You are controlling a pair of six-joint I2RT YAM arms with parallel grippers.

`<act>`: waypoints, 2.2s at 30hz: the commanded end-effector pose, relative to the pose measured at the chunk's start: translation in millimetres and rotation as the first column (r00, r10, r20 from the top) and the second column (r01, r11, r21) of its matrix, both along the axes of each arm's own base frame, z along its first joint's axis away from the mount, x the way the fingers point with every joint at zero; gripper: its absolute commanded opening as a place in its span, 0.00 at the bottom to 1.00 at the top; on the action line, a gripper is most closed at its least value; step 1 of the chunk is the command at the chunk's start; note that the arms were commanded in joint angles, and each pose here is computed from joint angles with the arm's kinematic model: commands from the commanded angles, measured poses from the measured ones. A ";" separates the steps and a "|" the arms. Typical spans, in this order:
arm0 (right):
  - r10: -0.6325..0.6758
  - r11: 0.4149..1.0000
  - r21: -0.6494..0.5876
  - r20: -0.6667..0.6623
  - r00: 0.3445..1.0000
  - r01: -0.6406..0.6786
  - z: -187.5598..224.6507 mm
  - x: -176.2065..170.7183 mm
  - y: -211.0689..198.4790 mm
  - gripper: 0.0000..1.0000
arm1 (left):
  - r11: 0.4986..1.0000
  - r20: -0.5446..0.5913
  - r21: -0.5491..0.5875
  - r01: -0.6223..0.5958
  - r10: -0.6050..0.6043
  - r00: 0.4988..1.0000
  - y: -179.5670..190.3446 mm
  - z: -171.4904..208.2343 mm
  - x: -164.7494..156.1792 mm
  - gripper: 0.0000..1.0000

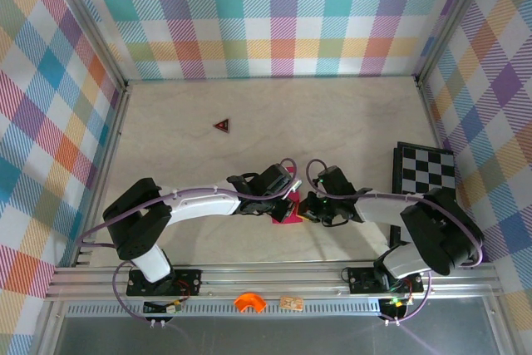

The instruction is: Fold a paper plane with a square sheet of paper (pick it up from the middle)

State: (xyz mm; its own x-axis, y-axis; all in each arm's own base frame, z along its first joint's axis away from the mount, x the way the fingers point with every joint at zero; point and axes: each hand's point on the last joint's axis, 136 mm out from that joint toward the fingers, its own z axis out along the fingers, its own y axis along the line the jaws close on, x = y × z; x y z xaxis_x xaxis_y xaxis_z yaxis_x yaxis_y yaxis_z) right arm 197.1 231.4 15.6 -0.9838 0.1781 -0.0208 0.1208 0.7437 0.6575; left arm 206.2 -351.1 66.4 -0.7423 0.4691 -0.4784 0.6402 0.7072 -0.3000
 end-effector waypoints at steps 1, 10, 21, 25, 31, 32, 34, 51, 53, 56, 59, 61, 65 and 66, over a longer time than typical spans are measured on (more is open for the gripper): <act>0.008 0.990 -0.142 -0.021 1.000 -0.011 -12.0 -7.2 -20.1 0.02 | 0.999 -0.019 -0.048 -0.015 0.014 1.000 -9.2 2.6 2.8 0.00; 0.005 0.991 -0.131 0.102 0.995 0.008 11.8 3.6 -23.9 0.07 | 0.996 -0.040 -0.080 -0.048 0.045 0.998 -13.5 5.9 7.5 0.00; -0.048 0.998 0.037 0.083 0.995 0.045 25.8 4.0 -4.0 0.08 | 0.991 -0.072 -0.104 -0.080 0.073 0.995 -15.4 4.5 11.1 0.00; -0.061 0.996 0.062 0.066 0.996 0.057 20.5 4.3 -0.7 0.08 | 0.992 -0.073 -0.103 -0.079 0.072 0.995 -14.8 5.1 10.8 0.00; -0.067 0.994 0.091 0.063 0.996 0.061 22.3 9.9 6.3 0.07 | 0.993 -0.074 -0.092 -0.080 0.073 0.995 -11.6 3.3 9.9 0.00; -0.067 0.994 0.085 0.058 0.996 0.062 20.2 10.1 6.3 0.07 | 0.993 -0.074 -0.090 -0.081 0.075 0.994 -10.8 2.7 10.5 0.00; -0.069 0.997 0.028 0.025 0.997 0.068 10.5 7.1 0.2 0.07 | 0.993 -0.075 -0.090 -0.082 0.075 0.994 -9.8 3.1 11.0 0.00; -0.075 0.984 -0.163 -0.047 0.996 0.066 -18.2 -12.2 -31.0 0.04 | 0.991 -0.160 -0.092 -0.095 0.080 0.984 5.9 -13.0 20.1 0.00; -0.073 0.984 -0.163 -0.049 0.996 0.065 -18.0 -11.9 -30.5 0.04 | 0.991 -0.163 -0.090 -0.099 0.083 0.983 8.4 -14.3 22.7 0.00; -0.069 0.985 -0.161 -0.049 0.996 0.060 -16.5 -10.8 -29.0 0.04 | 0.992 -0.179 -0.066 -0.106 0.093 0.980 13.7 -20.6 25.3 0.00; -0.064 0.986 -0.157 -0.045 0.997 0.056 -14.7 -9.5 -27.6 0.04 | 0.992 -0.180 -0.047 -0.115 0.105 0.978 17.8 -26.6 26.6 0.01; -0.063 0.986 -0.158 -0.046 0.997 0.055 -14.7 -9.4 -27.5 0.04 | 0.992 -0.180 -0.042 -0.118 0.109 0.978 18.3 -28.2 27.5 0.01; -0.062 0.987 -0.151 -0.047 0.997 0.055 -13.6 -9.4 -26.3 0.04 | 0.992 -0.180 -0.030 -0.122 0.115 0.977 20.1 -31.8 28.3 0.01; -0.062 0.987 -0.151 -0.045 0.997 0.055 -13.4 -9.3 -26.4 0.04 | 0.992 -0.179 -0.024 -0.123 0.117 0.977 20.7 -33.4 28.2 0.01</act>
State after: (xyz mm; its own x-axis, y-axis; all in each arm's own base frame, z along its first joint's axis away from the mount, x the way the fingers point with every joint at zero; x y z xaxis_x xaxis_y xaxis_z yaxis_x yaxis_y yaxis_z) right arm 199.0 216.5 14.0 -0.9700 0.2410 -0.0313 0.1755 0.7835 0.5961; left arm 232.7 -336.3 39.6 -0.8646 0.3480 -0.3626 0.4887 0.7501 -0.4455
